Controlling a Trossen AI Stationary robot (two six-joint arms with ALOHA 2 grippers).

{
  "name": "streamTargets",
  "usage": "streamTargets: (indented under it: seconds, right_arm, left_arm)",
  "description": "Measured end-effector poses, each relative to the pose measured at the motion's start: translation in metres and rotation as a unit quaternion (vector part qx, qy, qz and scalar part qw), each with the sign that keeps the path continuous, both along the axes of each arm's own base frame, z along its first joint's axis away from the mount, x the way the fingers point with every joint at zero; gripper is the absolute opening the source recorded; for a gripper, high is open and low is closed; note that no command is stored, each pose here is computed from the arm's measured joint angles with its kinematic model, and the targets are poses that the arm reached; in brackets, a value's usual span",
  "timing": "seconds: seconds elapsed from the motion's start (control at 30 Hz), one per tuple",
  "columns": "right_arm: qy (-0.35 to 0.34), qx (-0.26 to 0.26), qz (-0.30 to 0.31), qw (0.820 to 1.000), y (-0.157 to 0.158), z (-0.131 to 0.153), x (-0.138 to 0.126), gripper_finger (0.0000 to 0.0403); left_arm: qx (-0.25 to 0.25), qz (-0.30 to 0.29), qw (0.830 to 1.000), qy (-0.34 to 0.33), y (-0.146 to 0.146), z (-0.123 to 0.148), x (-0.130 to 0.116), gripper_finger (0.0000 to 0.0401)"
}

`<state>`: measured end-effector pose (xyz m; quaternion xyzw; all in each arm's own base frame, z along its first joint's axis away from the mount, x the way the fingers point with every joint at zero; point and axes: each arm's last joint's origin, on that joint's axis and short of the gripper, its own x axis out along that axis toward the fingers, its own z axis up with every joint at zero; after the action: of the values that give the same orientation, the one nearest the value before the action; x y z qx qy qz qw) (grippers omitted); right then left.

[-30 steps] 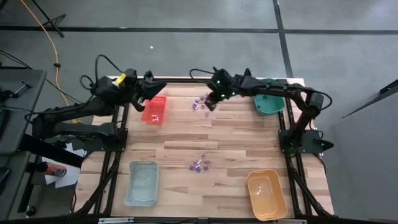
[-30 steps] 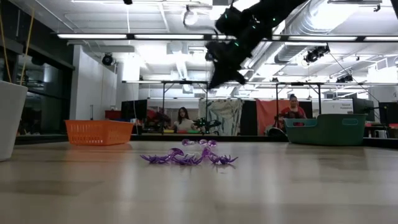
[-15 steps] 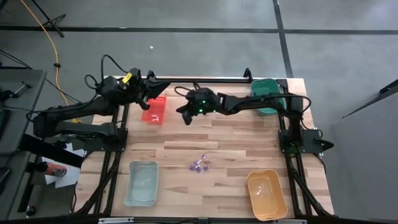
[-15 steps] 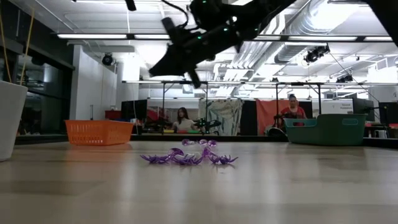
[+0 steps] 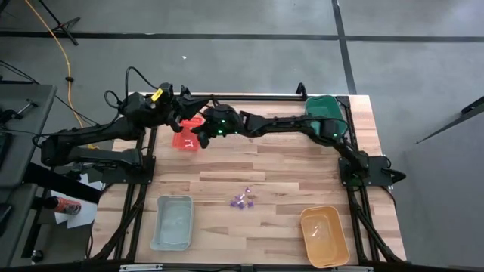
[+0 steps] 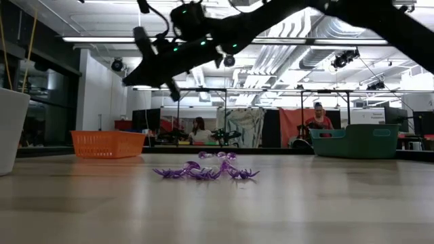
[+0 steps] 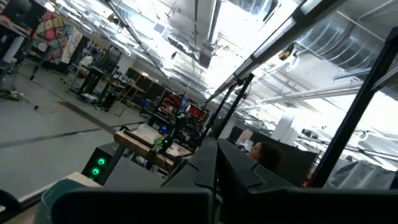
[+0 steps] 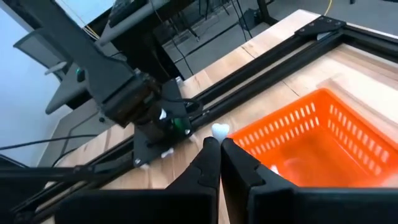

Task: Sort Halloween decoration
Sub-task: Put the white bone toy into the orange bin

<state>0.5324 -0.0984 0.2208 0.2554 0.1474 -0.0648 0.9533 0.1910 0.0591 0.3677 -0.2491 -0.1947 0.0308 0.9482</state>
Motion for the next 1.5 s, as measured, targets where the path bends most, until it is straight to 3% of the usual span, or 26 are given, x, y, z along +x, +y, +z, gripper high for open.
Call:
streamTargets:
  seconds: [0.23, 0.57, 0.67, 0.87, 1.07, 1.2, 1.3, 1.5]
  right_arm:
    - [0.011, 0.014, -0.004, 1.0, -0.004, -0.02, 0.023, 0.0001]
    - [0.021, 0.008, -0.012, 1.0, -0.006, -0.025, 0.024, 0.0008]
    - [0.021, -0.001, -0.008, 1.0, -0.006, -0.025, 0.024, 0.0036]
    - [0.023, -0.021, -0.007, 0.999, -0.007, -0.025, 0.024, 0.0131]
    - [0.032, -0.005, -0.007, 0.999, -0.019, -0.023, 0.019, 0.0196]
    - [0.084, -0.011, -0.018, 0.996, -0.038, -0.001, 0.0, 0.0206]
    - [0.154, -0.052, -0.006, 0.987, -0.048, 0.024, -0.025, 0.0205]
    - [0.334, -0.11, 0.061, 0.934, -0.04, 0.046, -0.074, 0.0204]
  left_arm:
    - [-0.003, 0.0, 1.0, 0.003, 0.0, -0.001, 0.0, 0.0]
    - [-0.008, -0.004, 1.0, -0.001, 0.0, 0.0, 0.0, 0.0]
    - [-0.008, -0.004, 1.0, -0.001, 0.0, 0.0, 0.0, 0.0]
    - [-0.008, -0.005, 1.0, -0.001, 0.0, 0.0, 0.0, 0.0]
    - [-0.009, -0.005, 1.0, -0.002, 0.0, 0.0, -0.001, 0.0]
    - [-0.008, -0.006, 1.0, -0.007, -0.001, 0.002, -0.003, 0.0]
    - [0.002, -0.003, 1.0, -0.007, -0.001, 0.003, -0.004, 0.0]
    - [0.002, -0.008, 1.0, -0.001, -0.002, 0.002, -0.004, 0.0]
